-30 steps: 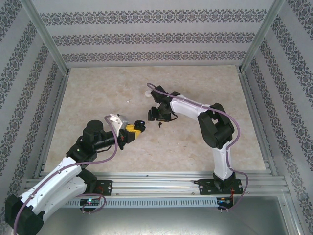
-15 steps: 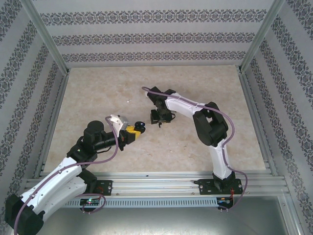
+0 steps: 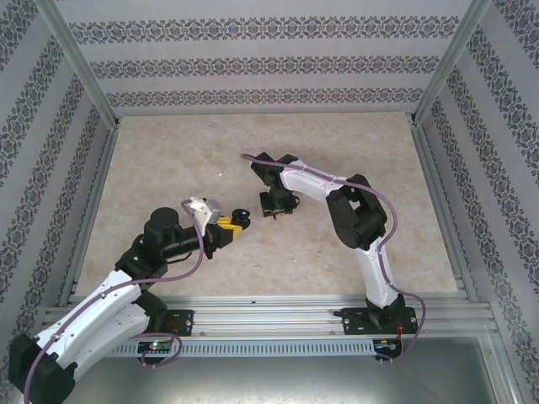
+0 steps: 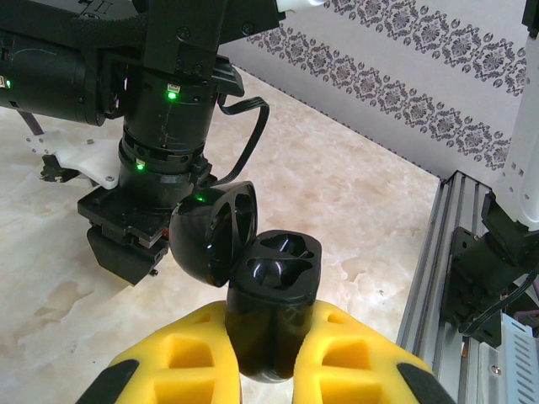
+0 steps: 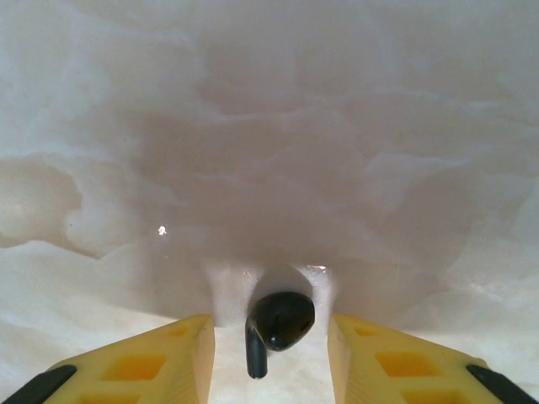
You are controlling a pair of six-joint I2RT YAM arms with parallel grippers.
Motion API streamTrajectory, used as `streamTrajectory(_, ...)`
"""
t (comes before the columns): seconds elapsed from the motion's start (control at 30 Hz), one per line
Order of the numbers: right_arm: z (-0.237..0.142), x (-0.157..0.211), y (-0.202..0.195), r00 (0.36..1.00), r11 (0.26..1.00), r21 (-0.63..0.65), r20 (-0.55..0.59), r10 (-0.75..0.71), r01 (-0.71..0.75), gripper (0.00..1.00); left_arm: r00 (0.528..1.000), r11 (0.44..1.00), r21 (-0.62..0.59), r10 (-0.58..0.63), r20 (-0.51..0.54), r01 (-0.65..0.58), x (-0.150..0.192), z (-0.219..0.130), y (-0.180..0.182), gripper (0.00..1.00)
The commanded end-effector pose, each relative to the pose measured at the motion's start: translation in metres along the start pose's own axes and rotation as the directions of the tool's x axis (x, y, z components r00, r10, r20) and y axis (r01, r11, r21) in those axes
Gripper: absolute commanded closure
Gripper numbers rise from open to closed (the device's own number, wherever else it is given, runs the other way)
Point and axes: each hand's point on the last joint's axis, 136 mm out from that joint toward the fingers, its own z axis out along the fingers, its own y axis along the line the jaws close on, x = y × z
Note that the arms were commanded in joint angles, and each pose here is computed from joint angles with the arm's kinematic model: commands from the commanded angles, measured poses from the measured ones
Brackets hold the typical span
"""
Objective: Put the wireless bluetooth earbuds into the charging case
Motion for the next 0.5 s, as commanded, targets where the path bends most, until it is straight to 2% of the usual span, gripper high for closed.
streamTrajectory(0.0, 0.0047, -0.0011, 0.0009, 1.000, 0.999, 0.030, -0.006, -0.015, 0.016, 0.63, 1.000, 1.000, 0.010, 0.014, -0.002, -0.014, 0.0032, -0.0023, -0.0009, 1.00)
streamTrajectory(0.23, 0.0043, -0.0024, 0.0052, 1.000, 1.000, 0.015, -0.011, -0.025, 0.025, 0.74, 1.000, 0.999, 0.031, 0.024, 0.002, -0.024, 0.0050, -0.0013, -0.0032, 1.00)
streamTrajectory(0.47, -0.0049, -0.0020, 0.0052, 1.000, 1.000, -0.001, 0.013, -0.025, 0.025, 0.80, 0.999, 0.998, 0.049, 0.042, 0.028, -0.043, 0.0016, 0.0006, -0.0052, 1.00)
